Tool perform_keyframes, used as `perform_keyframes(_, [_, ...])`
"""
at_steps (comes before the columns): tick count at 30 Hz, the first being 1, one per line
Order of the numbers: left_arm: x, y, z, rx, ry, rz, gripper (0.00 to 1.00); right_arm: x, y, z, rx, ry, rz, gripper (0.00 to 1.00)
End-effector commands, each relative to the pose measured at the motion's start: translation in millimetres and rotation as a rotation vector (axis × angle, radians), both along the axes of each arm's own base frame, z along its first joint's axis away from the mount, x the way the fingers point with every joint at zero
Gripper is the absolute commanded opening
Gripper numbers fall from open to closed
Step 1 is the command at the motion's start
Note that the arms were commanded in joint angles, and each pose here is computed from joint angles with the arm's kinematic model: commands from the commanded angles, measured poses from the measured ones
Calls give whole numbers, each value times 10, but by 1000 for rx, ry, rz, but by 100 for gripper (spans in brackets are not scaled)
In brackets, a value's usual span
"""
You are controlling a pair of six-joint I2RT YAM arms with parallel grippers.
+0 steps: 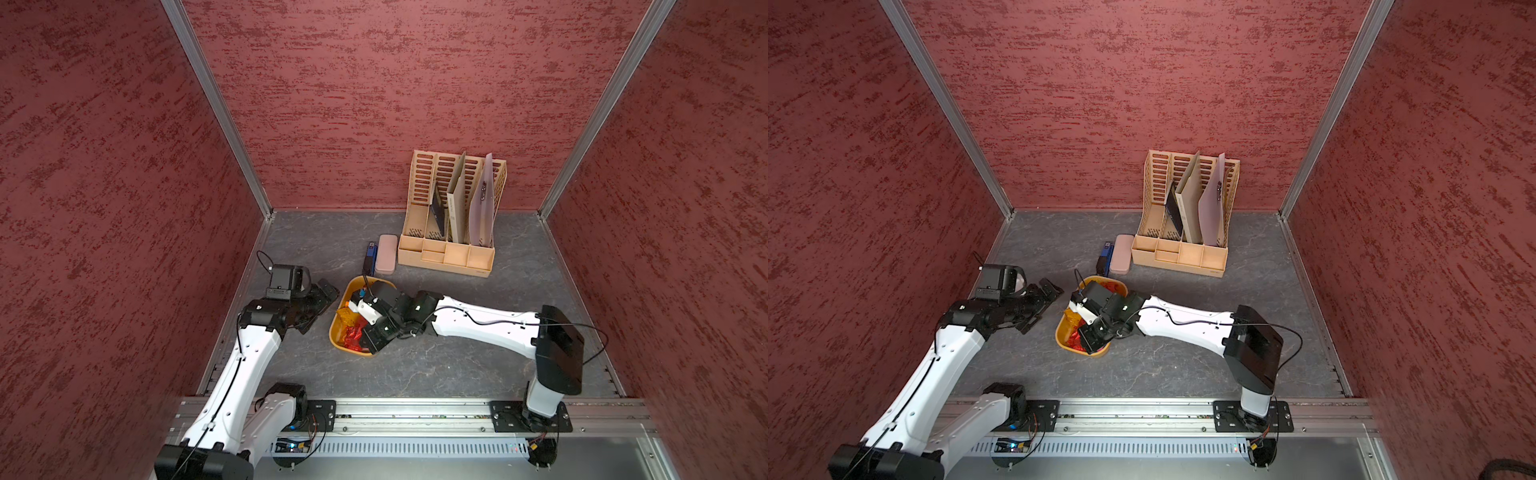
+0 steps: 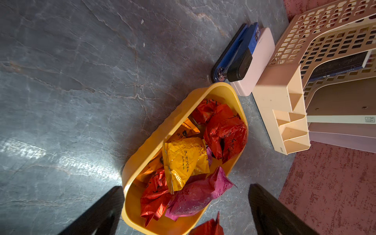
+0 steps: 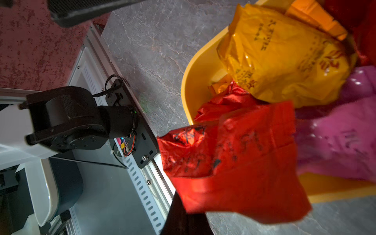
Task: Put the tea bags into the storage box
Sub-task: Place the tea bag in the storage box.
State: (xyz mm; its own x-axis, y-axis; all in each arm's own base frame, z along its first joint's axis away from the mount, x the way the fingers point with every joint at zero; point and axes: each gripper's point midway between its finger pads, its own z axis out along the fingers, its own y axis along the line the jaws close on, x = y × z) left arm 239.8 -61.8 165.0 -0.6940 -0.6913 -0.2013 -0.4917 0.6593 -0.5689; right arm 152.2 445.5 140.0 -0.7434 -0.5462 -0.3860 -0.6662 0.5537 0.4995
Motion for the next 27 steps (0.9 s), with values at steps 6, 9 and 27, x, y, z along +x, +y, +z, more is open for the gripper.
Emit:
perform_keyframes(6, [-286, 160, -11, 10, -1, 17, 100, 278, 253, -121, -21, -140, -24, 0])
perform_keyframes(9, [-364, 194, -53, 5, 8, 32, 100, 333, 329, -211, -45, -159, -23, 0])
perform_keyframes(27, [-239, 496, -151, 128, -81, 105, 100, 616, -375, 738, 18, -410, -214, 93])
